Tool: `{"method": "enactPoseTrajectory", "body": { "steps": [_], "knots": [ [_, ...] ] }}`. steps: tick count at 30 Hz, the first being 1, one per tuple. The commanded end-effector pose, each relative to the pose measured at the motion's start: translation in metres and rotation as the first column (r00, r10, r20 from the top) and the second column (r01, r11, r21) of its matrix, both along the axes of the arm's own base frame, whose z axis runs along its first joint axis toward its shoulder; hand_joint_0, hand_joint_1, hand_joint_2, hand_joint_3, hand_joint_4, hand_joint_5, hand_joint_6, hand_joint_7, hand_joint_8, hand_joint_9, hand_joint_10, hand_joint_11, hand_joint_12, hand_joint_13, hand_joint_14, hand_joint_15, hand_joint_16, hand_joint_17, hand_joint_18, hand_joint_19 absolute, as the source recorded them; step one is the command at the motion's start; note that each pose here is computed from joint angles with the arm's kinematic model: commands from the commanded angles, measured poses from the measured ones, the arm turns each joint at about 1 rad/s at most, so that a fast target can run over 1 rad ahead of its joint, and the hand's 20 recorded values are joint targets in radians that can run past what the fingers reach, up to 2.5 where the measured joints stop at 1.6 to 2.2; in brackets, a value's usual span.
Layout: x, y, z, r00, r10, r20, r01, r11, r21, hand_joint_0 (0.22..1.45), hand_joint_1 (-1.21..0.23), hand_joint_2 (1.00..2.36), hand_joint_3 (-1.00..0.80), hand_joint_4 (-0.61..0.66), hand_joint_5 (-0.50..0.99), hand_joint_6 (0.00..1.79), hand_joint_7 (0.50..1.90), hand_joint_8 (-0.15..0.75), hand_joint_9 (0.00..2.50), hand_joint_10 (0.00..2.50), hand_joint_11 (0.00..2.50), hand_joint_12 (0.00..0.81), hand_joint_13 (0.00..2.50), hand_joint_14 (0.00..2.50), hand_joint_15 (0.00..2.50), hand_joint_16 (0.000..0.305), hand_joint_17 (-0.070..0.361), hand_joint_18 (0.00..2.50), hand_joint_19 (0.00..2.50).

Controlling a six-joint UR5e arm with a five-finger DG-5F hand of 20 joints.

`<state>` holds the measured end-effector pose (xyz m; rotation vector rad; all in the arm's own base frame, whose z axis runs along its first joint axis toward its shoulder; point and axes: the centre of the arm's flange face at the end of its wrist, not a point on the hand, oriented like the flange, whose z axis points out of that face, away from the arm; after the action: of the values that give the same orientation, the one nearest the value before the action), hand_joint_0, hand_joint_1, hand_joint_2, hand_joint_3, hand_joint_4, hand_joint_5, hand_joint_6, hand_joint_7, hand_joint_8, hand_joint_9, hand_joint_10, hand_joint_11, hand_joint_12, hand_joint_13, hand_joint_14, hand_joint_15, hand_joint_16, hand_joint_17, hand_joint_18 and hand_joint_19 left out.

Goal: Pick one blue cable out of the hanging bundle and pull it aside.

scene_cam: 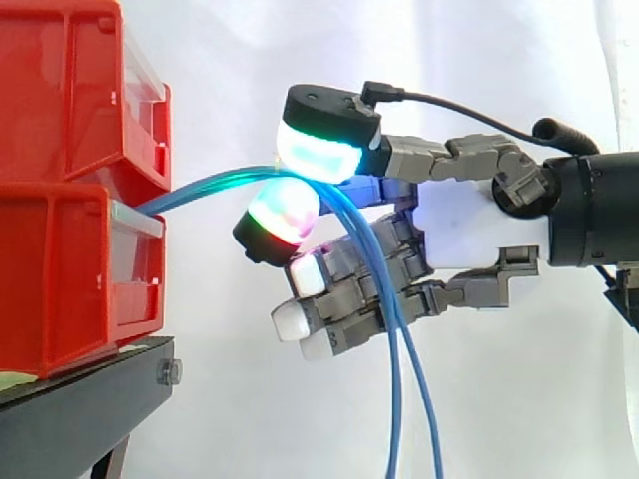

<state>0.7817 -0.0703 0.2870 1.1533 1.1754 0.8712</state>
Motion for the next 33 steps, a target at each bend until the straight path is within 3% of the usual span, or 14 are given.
{"method": "enactPoseTrajectory", "body": {
  "steps": [1, 3, 6, 7, 11, 18, 20, 25, 30, 33],
  "knots": [
    [-0.002, -0.002, 0.004, 1.0000, -0.003, -0.006, 0.003, 0.9999, -0.011, 0.81, -0.89, 1.01, -0.41, -0.22, -0.13, 0.98, 1.15, 0.198, 0.91, 0.02, 0.57, 0.241, 0.77, 0.02, 0.44, 0.033, 0.074, 0.58, 0.31],
    [-0.003, -0.004, 0.007, 1.0000, -0.003, -0.005, 0.003, 0.9998, -0.019, 0.81, -0.89, 1.00, -0.44, -0.21, -0.14, 0.98, 1.15, 0.193, 0.91, 0.02, 0.57, 0.240, 0.78, 0.02, 0.43, 0.033, 0.074, 0.59, 0.30],
    [-0.004, -0.005, 0.010, 1.0000, -0.005, -0.004, 0.005, 0.9997, -0.023, 0.69, -0.87, 1.00, -0.50, -0.10, -0.13, 0.97, 0.98, 0.201, 0.93, 0.02, 0.57, 0.242, 0.78, 0.02, 0.42, 0.032, 0.073, 0.61, 0.29],
    [-0.004, -0.006, 0.008, 0.9999, -0.008, -0.008, 0.008, 0.9997, -0.023, 0.61, -0.82, 1.00, -0.50, -0.04, -0.12, 0.96, 0.79, 0.216, 0.95, 0.02, 0.57, 0.248, 0.79, 0.02, 0.44, 0.032, 0.073, 0.61, 0.31],
    [-0.006, -0.007, 0.013, 0.9999, -0.008, -0.012, 0.008, 0.9996, -0.028, 0.51, -0.62, 1.00, -0.50, 0.00, -0.11, 0.93, 0.86, 0.247, 0.99, 0.02, 0.56, 0.274, 0.82, 0.02, 0.44, 0.037, 0.083, 0.63, 0.35],
    [-0.006, -0.007, 0.013, 0.9999, -0.008, -0.013, 0.008, 0.9995, -0.030, 0.50, -0.40, 1.00, -0.50, 0.01, -0.10, 0.90, 0.91, 0.264, 1.01, 0.02, 0.54, 0.289, 0.83, 0.02, 0.45, 0.041, 0.093, 0.63, 0.39],
    [-0.006, -0.007, 0.013, 0.9999, -0.008, -0.013, 0.008, 0.9995, -0.030, 0.58, -0.47, 1.01, -0.40, -0.01, -0.10, 0.90, 0.97, 0.249, 1.01, 0.02, 0.54, 0.274, 0.82, 0.02, 0.46, 0.038, 0.085, 0.60, 0.41],
    [-0.006, -0.008, 0.014, 0.9999, -0.009, -0.012, 0.009, 0.9995, -0.030, 0.57, -0.61, 1.01, -0.14, 0.00, -0.09, 0.93, 0.99, 0.293, 1.07, 0.02, 0.56, 0.317, 0.88, 0.02, 0.45, 0.047, 0.106, 0.70, 0.36],
    [-0.006, -0.007, 0.014, 0.9999, -0.008, -0.012, 0.008, 0.9995, -0.030, 0.60, -0.74, 1.01, -0.04, 0.00, -0.09, 0.94, 0.96, 0.309, 1.07, 0.02, 0.57, 0.328, 0.90, 0.02, 0.45, 0.050, 0.113, 0.74, 0.34],
    [-0.006, -0.012, 0.014, 0.9998, -0.014, -0.013, 0.014, 0.9991, -0.040, 0.63, -0.80, 1.00, 0.01, -0.07, -0.09, 0.95, 1.04, 0.301, 1.05, 0.02, 0.57, 0.324, 0.89, 0.02, 0.44, 0.050, 0.112, 0.74, 0.34]
  ]
}}
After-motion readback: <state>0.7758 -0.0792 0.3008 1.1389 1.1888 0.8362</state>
